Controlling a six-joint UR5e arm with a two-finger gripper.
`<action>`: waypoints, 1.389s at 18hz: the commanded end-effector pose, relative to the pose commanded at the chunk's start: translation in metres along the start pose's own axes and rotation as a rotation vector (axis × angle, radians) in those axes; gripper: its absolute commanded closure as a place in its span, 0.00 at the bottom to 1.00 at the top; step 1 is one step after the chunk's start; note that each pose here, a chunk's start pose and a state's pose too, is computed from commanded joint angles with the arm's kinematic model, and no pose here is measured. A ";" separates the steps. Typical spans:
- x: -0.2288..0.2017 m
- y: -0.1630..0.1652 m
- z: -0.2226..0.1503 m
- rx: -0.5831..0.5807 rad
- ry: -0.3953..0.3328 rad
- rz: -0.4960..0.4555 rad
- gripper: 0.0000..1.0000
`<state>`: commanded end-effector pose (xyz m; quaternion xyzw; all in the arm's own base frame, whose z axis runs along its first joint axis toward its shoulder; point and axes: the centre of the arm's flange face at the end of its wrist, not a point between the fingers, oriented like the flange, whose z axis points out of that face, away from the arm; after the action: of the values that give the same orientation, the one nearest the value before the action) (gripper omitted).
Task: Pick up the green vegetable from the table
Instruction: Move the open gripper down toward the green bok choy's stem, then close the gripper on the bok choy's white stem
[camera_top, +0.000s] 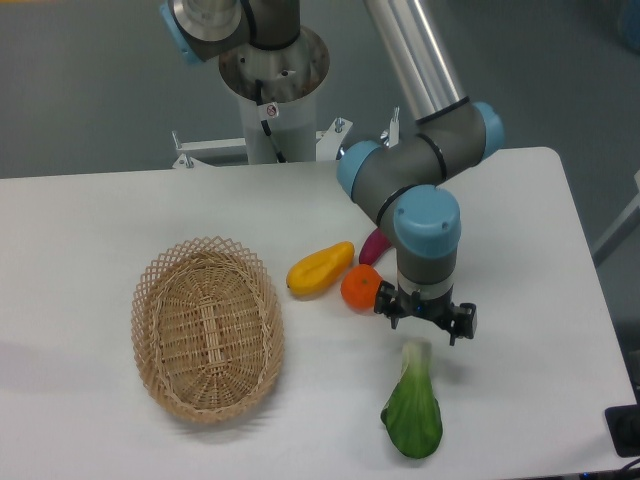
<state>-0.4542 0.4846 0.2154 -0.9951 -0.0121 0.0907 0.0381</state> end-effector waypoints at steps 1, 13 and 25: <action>0.000 -0.001 0.001 0.007 -0.006 -0.008 0.00; 0.007 -0.011 0.020 0.009 -0.006 -0.022 0.00; 0.002 -0.013 0.010 0.027 -0.029 -0.019 0.61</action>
<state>-0.4538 0.4981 0.2064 -0.9929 -0.0209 0.1048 0.0521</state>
